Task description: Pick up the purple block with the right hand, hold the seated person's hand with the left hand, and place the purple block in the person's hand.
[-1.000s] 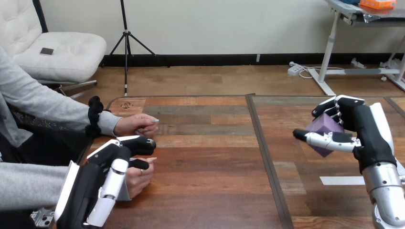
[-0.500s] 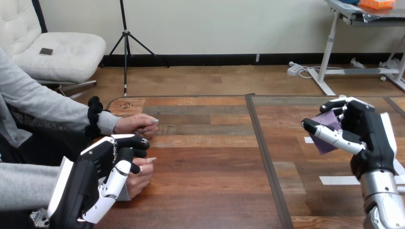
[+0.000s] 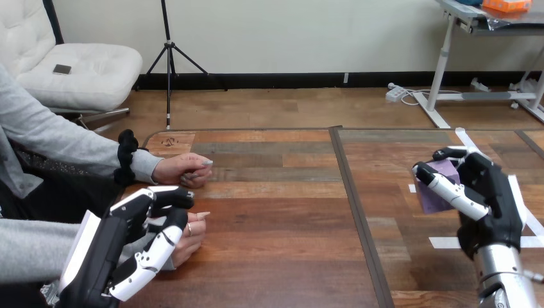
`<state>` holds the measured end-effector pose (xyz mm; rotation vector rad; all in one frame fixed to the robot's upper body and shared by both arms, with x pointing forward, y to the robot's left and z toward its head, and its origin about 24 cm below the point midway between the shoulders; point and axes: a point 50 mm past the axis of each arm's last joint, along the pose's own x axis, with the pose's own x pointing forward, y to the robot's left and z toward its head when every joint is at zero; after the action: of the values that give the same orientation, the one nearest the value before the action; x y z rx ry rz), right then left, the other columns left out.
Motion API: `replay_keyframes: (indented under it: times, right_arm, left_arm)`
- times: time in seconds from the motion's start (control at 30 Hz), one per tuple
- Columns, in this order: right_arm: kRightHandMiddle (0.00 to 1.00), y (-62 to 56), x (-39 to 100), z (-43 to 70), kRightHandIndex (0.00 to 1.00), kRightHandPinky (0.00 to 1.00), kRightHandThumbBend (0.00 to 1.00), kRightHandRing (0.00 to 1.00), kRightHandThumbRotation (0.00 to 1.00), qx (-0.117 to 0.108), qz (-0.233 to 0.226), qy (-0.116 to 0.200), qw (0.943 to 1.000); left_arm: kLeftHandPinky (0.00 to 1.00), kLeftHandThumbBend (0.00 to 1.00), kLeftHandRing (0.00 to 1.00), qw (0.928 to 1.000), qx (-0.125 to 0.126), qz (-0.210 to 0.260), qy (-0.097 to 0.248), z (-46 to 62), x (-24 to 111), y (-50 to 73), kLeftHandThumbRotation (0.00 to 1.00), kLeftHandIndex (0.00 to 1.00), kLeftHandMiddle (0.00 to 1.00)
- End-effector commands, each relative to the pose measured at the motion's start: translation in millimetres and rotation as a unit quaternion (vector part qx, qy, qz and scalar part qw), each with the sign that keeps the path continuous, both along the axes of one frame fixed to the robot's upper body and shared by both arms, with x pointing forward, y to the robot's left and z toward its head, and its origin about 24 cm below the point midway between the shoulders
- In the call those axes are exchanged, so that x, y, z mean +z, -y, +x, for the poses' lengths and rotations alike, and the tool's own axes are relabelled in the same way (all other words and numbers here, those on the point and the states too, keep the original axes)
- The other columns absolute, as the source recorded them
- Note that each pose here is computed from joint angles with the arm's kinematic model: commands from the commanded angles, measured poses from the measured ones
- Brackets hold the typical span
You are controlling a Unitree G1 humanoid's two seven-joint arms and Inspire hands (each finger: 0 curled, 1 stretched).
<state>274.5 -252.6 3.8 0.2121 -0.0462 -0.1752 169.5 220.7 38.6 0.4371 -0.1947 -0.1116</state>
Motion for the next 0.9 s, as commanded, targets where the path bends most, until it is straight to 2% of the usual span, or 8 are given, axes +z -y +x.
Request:
replay_keyframes:
  times: [0.0, 0.07, 0.27, 0.57, 0.67, 0.77, 0.87]
  right_arm:
    - [0.43, -7.7, 19.1, 12.7, 0.42, 0.33, 0.87, 0.38, 0.0, 0.013, 0.071, 0.046, 0.9964]
    - [0.43, -8.3, 18.3, 12.5, 0.42, 0.33, 0.85, 0.38, 0.0, 0.021, 0.091, 0.045, 0.9946]
    - [0.44, -11.0, 17.3, 11.7, 0.42, 0.33, 0.82, 0.38, 0.0, 0.028, 0.13, 0.031, 0.9907]
    - [0.44, -12.6, 17.3, 10.7, 0.42, 0.33, 0.83, 0.38, 0.0, 0.03, 0.133, 0.018, 0.9905]
    - [0.43, -12.9, 16.4, 10.6, 0.42, 0.32, 0.82, 0.38, 0.0, 0.035, 0.136, 0.018, 0.99]
    - [0.43, -13.4, 15.5, 10.5, 0.42, 0.32, 0.82, 0.37, 0.0, 0.038, 0.141, 0.019, 0.9891]
    - [0.43, -14.3, 14.8, 10.3, 0.42, 0.31, 0.82, 0.37, 0.0, 0.039, 0.145, 0.017, 0.9885]
  left_arm:
    - [0.55, 0.48, 0.7, 0.9984, 0.006, 0.04, 0.039, 8.9, 22.1, -6.9, 0.6, 0.69, 0.73]
    - [0.55, 0.49, 0.71, 0.9982, 0.01, 0.045, 0.037, 8.8, 22.9, -8.1, 0.57, 0.7, 0.74]
    - [0.55, 0.52, 0.7, 0.9966, 0.022, 0.064, 0.048, 9.5, 26.2, -12.2, 0.5, 0.69, 0.74]
    - [0.56, 0.58, 0.72, 0.9939, 0.033, 0.088, 0.058, 10.9, 30.5, -17.3, 0.44, 0.71, 0.75]
    - [0.56, 0.6, 0.72, 0.9906, 0.036, 0.119, 0.058, 11.8, 33.2, -19.6, 0.43, 0.72, 0.75]
    - [0.55, 0.67, 0.71, 0.9873, 0.041, 0.144, 0.052, 12.1, 35.5, -21.1, 0.44, 0.73, 0.75]
    - [0.55, 0.78, 0.71, 0.9843, 0.044, 0.166, 0.042, 12.3, 37.7, -21.8, 0.45, 0.74, 0.76]
